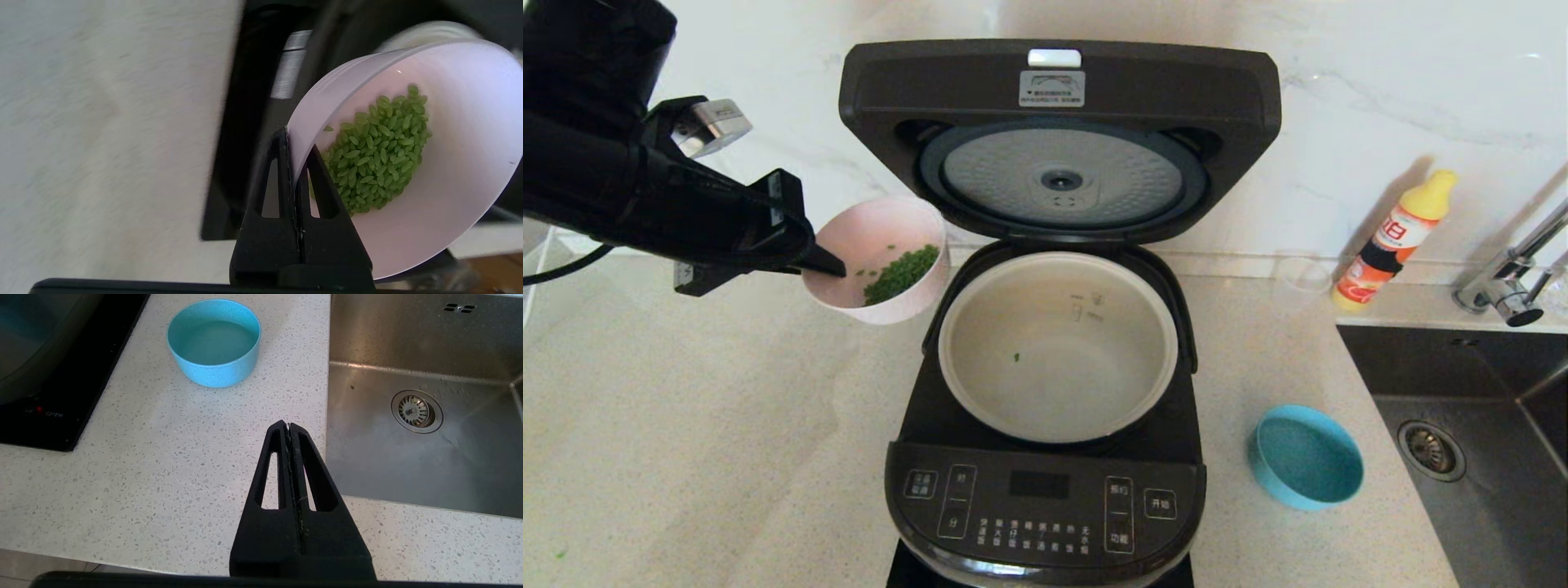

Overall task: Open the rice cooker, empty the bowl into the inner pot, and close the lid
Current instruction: Pour the water from the bowl into the rice cooker

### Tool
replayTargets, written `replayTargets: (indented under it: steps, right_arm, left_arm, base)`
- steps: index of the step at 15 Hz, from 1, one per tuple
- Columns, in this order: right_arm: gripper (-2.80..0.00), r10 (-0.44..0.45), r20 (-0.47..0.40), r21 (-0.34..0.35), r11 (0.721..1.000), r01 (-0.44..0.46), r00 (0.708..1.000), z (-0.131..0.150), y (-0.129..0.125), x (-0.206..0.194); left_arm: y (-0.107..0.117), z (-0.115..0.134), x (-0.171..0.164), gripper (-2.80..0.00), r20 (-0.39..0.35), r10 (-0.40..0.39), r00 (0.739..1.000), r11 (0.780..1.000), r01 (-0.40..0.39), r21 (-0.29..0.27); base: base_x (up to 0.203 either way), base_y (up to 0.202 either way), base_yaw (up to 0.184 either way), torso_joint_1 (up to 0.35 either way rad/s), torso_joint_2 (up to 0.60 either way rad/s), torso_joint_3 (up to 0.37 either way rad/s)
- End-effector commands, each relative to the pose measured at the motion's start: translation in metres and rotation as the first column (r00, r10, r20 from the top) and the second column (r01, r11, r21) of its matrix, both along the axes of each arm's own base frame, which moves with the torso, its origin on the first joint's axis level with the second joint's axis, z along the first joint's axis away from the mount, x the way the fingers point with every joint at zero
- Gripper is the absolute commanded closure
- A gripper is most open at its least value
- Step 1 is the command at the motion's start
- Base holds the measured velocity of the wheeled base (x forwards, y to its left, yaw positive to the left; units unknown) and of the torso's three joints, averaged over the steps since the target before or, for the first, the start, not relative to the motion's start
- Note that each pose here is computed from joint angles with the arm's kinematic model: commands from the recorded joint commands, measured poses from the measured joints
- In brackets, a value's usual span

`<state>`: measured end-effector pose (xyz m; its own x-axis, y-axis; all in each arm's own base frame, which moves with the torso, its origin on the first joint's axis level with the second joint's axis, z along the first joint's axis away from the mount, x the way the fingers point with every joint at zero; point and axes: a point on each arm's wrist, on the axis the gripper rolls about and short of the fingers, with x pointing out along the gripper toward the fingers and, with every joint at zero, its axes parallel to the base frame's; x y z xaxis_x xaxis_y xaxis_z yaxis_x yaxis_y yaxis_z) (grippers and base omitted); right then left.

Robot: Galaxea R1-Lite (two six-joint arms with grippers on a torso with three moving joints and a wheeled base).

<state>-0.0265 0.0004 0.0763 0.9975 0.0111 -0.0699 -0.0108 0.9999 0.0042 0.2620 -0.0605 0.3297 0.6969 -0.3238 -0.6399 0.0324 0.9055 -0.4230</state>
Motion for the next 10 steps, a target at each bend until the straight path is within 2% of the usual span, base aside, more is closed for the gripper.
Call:
replayTargets:
  steps: [1,4,7,8,10]
  right_arm:
    - [0.00,0.000,-0.001,0.000,1.000,0.000,1.000,0.000,0.000,0.000]
    - [0.00,0.001,-0.001,0.000,1.000,-0.001,1.000,0.000,0.000,0.000]
    - [0.00,0.001,-0.001,0.000,1.000,-0.001,1.000,0.000,0.000,0.000]
    - [0.00,0.000,-0.001,0.000,1.000,0.000,1.000,0.000,0.000,0.000]
    - [0.00,0.001,-0.001,0.000,1.000,-0.001,1.000,0.000,0.000,0.000]
  left_arm:
    - [-0.016,-0.003,0.011,0.00,-0.012,-0.041,0.999,0.999,0.041,-0.004]
    - [-0.042,-0.003,0.024,0.00,0.004,-0.094,0.996,0.996,0.094,-0.008]
    - [-0.065,-0.013,0.035,0.00,0.018,-0.098,0.995,0.995,0.098,0.021]
    - [-0.071,-0.014,0.035,0.00,0.020,-0.108,0.994,0.994,0.108,0.011]
    - [-0.087,-0.011,0.036,0.00,0.077,-0.129,0.989,0.991,0.131,-0.016]
  base:
    - [0.000,0.000,0.000,0.000,0.00,0.000]
    - [0.000,0.000,0.000,0.000,0.00,0.000]
    - [0.000,0.000,0.000,0.000,0.00,0.000]
    - [0.000,0.000,0.000,0.000,0.00,0.000]
    - [0.000,0.000,0.000,0.000,0.00,0.000]
